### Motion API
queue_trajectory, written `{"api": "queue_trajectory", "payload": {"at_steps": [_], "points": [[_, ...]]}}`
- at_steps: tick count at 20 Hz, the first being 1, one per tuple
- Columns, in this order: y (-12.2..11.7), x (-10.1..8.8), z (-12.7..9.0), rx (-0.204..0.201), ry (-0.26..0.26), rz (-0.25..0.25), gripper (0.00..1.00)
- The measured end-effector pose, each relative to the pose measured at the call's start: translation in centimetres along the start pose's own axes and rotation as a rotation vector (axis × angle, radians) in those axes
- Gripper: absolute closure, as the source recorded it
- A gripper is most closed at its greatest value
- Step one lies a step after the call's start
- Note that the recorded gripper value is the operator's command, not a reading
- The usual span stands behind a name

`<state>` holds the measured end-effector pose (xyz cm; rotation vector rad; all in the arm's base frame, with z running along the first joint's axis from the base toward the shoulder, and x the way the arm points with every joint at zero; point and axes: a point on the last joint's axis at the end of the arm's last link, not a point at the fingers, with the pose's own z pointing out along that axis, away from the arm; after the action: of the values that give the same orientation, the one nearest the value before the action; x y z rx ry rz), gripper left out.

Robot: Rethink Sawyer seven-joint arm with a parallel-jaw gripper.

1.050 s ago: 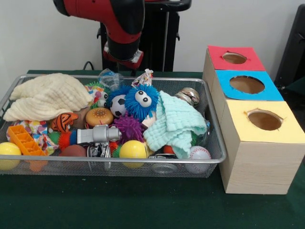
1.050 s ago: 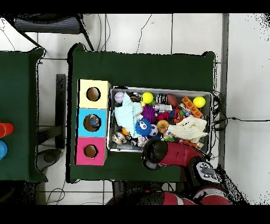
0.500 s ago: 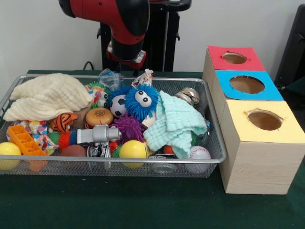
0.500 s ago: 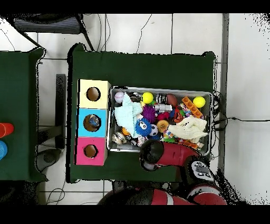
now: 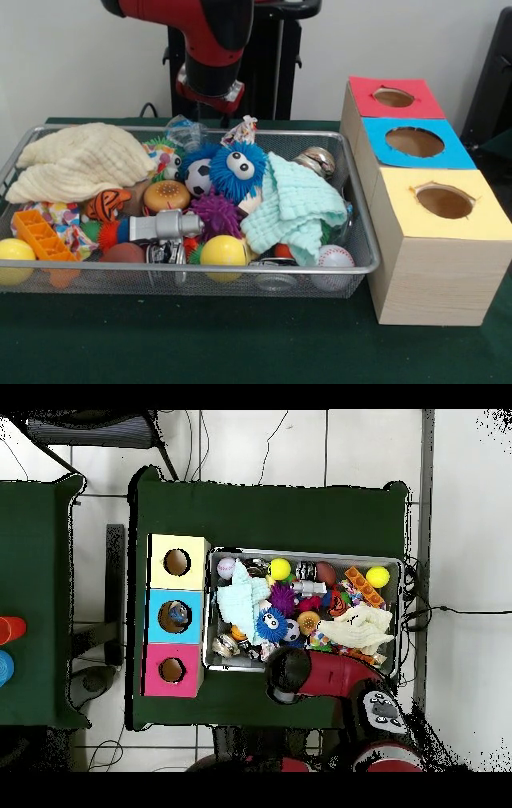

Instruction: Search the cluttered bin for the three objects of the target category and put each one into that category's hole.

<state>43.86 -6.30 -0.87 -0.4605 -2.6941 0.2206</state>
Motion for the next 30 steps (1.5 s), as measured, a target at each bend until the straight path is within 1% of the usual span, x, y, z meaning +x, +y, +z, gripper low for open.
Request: {"api": "queue_trajectory", "payload": {"at_steps": [1,2,5,9,20,25,30], "points": [[0.0,-0.1,-0.1,0.001,-0.006,0.0,0.0],[0.0,-0.5,-0.7,0.002,-0.042,0.0,0.0],[-0.2,-0.3,-1.0,0.013,-0.062,-0.004,0.0],[-0.5,-0.3,-1.2,0.023,-0.078,-0.003,0.0],[-0.3,0.1,-1.3,0.07,-0.126,-0.035,0.0],[-0.4,0.1,-1.1,0.073,-0.136,-0.035,0.0],[-0.9,0.1,-0.8,0.063,-0.145,-0.024,0.0]]}}
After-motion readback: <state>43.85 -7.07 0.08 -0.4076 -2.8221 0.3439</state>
